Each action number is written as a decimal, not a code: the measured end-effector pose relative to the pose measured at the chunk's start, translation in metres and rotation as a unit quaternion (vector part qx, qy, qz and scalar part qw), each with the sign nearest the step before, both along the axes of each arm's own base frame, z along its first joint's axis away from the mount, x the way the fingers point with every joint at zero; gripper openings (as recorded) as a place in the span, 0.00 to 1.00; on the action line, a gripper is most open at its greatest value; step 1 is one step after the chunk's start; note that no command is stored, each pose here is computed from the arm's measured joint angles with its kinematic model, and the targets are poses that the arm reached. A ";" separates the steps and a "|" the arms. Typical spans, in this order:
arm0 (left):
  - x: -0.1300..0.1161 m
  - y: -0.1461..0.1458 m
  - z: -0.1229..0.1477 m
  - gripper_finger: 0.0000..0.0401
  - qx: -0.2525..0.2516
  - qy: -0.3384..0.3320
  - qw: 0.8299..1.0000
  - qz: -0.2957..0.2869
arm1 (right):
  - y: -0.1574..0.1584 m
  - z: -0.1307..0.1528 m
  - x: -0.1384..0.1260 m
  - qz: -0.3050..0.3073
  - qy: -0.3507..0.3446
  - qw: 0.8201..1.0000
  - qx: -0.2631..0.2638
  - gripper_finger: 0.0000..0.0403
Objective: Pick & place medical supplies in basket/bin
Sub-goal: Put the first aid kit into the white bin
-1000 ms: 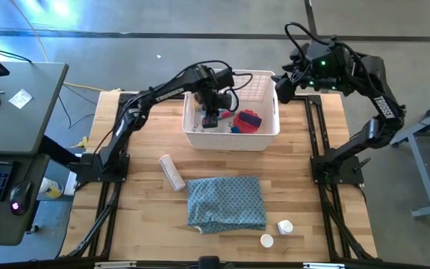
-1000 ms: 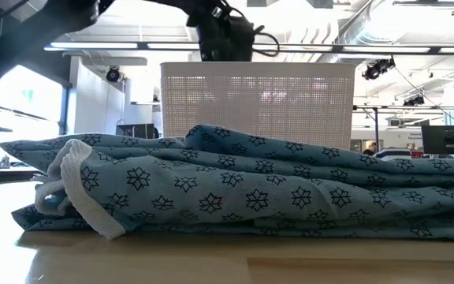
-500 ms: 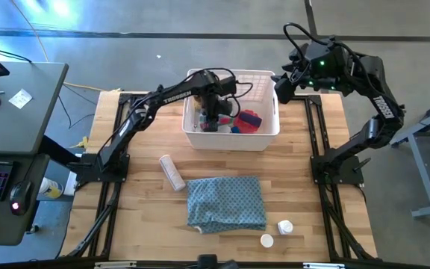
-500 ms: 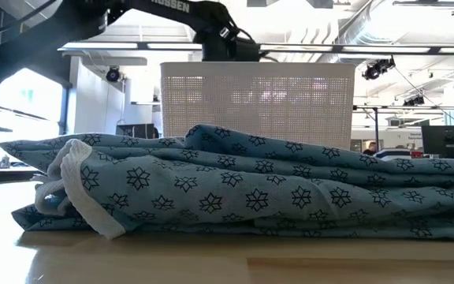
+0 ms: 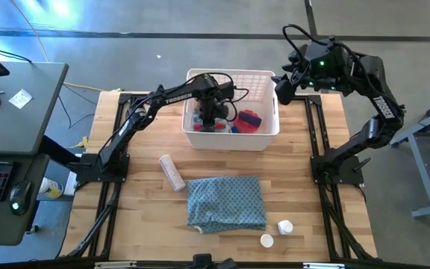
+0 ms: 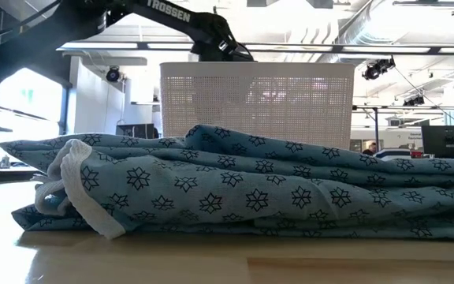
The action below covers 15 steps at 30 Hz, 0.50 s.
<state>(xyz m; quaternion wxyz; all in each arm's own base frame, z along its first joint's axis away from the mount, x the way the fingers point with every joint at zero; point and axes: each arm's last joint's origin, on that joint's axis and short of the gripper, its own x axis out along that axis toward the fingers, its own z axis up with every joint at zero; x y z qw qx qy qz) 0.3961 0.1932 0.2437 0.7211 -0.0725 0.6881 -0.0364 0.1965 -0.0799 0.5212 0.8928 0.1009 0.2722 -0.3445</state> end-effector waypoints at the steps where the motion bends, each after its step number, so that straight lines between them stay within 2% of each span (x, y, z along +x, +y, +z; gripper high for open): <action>1: 0.001 0.000 -0.001 0.14 0.004 -0.001 1.000 0.000 | 0.000 0.000 0.000 0.000 0.000 1.000 0.000 0.58; 15: -0.001 -0.002 -0.003 0.20 -0.006 0.016 0.999 0.038 | 0.001 -0.002 -0.001 0.008 0.017 1.000 0.002 0.58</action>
